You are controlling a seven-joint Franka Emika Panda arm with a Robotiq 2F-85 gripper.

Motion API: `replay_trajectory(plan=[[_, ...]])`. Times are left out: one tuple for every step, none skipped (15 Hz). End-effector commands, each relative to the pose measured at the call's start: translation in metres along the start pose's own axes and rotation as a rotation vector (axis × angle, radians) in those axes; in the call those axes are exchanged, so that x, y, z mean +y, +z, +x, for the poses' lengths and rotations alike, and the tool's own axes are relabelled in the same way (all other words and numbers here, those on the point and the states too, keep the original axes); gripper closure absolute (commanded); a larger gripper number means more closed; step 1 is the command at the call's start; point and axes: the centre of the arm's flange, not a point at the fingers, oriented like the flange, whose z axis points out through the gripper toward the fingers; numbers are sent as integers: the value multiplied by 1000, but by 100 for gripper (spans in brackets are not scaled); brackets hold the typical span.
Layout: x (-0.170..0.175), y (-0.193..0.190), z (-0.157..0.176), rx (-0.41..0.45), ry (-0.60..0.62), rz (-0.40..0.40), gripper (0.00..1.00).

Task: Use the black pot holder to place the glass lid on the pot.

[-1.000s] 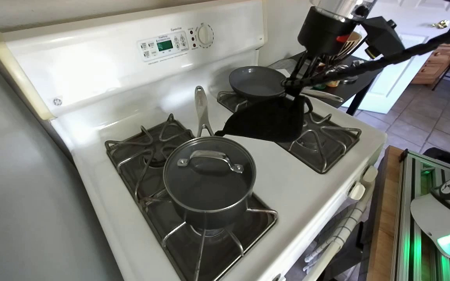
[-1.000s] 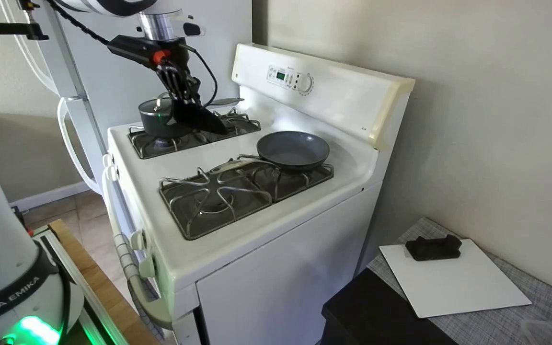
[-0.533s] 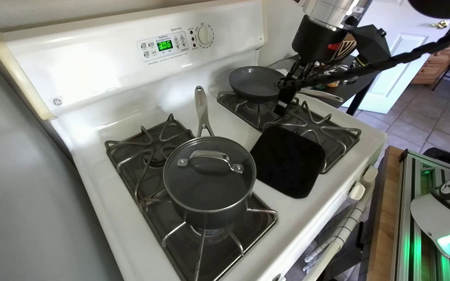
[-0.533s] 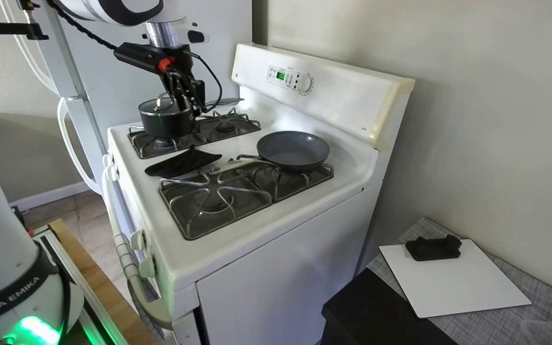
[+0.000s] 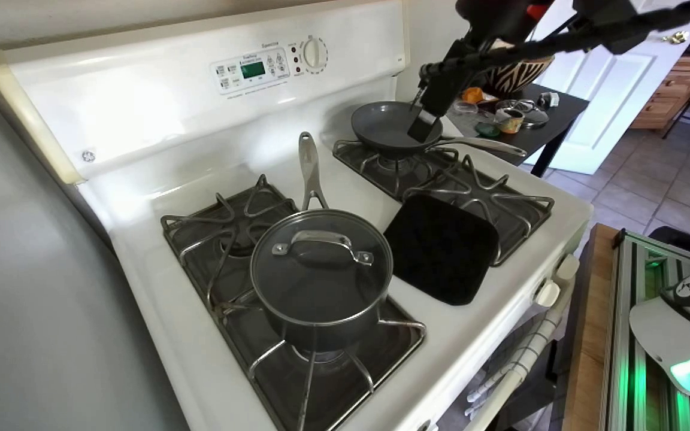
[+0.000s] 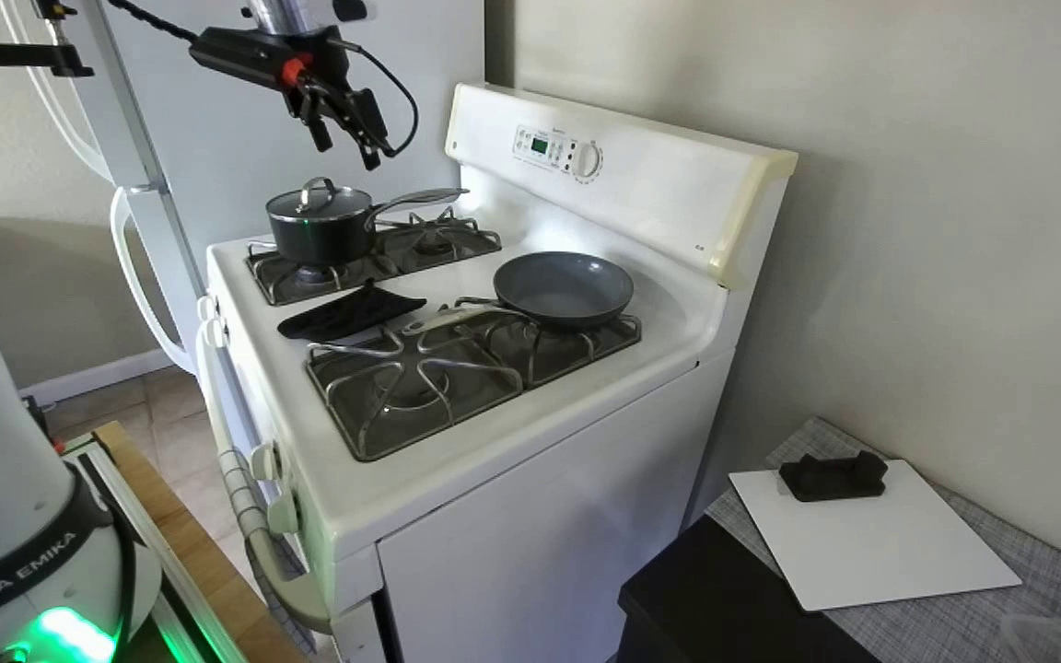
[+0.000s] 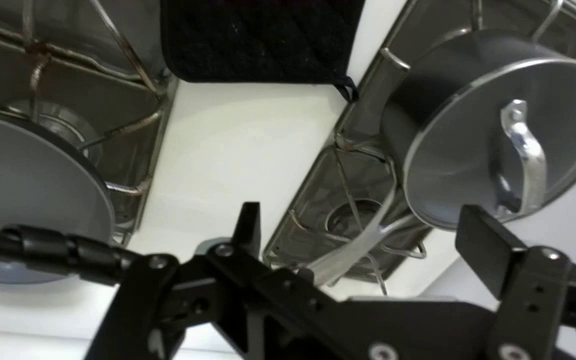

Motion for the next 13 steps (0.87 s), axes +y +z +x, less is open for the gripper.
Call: replay_trajectory(plan=[[-36,-29,2,54,-31,62,0],[-45,-34,4,61,-44,79,0],[-54,-37,5,63,-57,99,0],[-63,-40,6,65,-68,112,0],[-71,-41,6,63,-80,125,0],[-58,-39,6,74,-68,95,0],[-63,-41,6,78,-76,100,0],[-62,-41,6,78,-76,99,0],[-61,-41,7,78,-73,98,0],[-60,-41,7,78,-70,97,0],[-59,-41,7,78,-69,97,0],[-59,-41,7,78,-69,97,0],[-59,-41,7,78,-69,97,0]])
